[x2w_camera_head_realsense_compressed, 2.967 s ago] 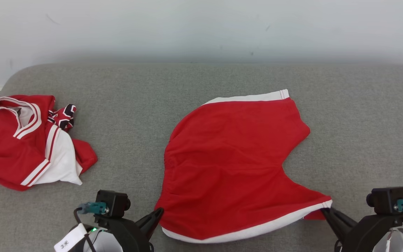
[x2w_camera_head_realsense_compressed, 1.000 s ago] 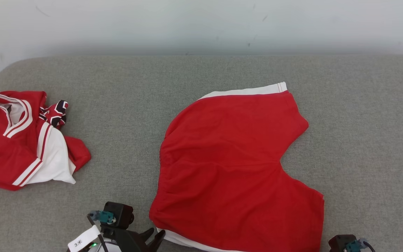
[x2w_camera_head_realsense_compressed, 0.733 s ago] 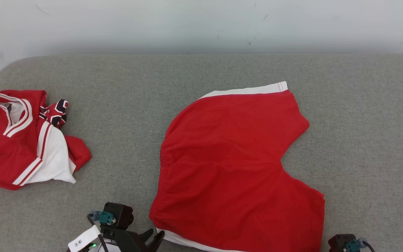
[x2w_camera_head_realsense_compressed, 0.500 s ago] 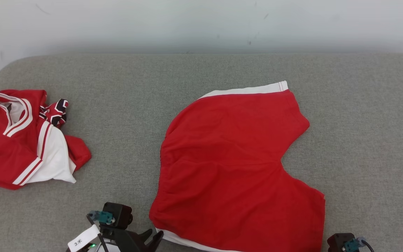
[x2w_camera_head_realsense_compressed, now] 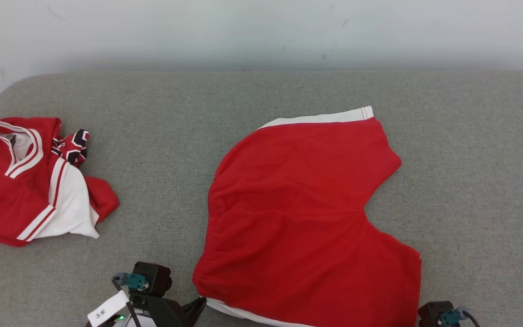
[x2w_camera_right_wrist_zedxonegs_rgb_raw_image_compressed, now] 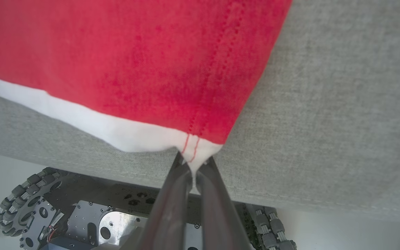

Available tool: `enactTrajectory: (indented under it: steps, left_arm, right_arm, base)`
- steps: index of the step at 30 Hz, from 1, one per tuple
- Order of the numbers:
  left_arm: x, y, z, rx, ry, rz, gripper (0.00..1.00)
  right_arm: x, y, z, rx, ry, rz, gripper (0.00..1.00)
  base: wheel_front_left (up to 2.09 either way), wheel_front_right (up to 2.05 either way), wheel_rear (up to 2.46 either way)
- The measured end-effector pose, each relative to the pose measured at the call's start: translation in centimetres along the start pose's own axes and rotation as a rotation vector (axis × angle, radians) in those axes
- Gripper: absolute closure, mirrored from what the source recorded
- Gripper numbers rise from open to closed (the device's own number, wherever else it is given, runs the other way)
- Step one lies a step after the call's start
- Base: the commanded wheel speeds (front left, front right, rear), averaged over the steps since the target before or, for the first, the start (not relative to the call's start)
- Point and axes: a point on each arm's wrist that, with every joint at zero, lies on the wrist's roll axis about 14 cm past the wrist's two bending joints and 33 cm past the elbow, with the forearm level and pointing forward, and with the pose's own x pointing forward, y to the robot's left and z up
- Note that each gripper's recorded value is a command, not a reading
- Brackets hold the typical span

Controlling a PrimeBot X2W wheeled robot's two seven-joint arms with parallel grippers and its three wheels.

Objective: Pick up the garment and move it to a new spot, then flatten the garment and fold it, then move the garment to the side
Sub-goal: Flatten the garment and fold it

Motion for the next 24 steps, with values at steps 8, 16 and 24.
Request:
enactTrajectory:
  steps: [8, 16, 24]
  left_arm:
    - [-0.1, -0.3, 0.2, 0.005, -0.011, -0.013, 1.0]
    - [-0.2, -1.0, 1.0, -0.002, -0.046, -0.04, 1.0]
    - [-1.1, -1.6, 3.6, -0.003, -0.151, -0.068, 1.0]
  right_arm:
    - [-0.1, -0.2, 0.1, 0.004, -0.017, -0.004, 1.0]
    - [-0.8, -0.3, 1.6, 0.034, -0.091, 0.009, 1.0]
    - [-2.4, 0.3, 4.5, 0.06, -0.212, 0.057, 1.0]
  base:
    - [0.0, 0.0, 0.0]
    - [0.0, 0.0, 0.0]
    - [0.0, 0.0, 0.0]
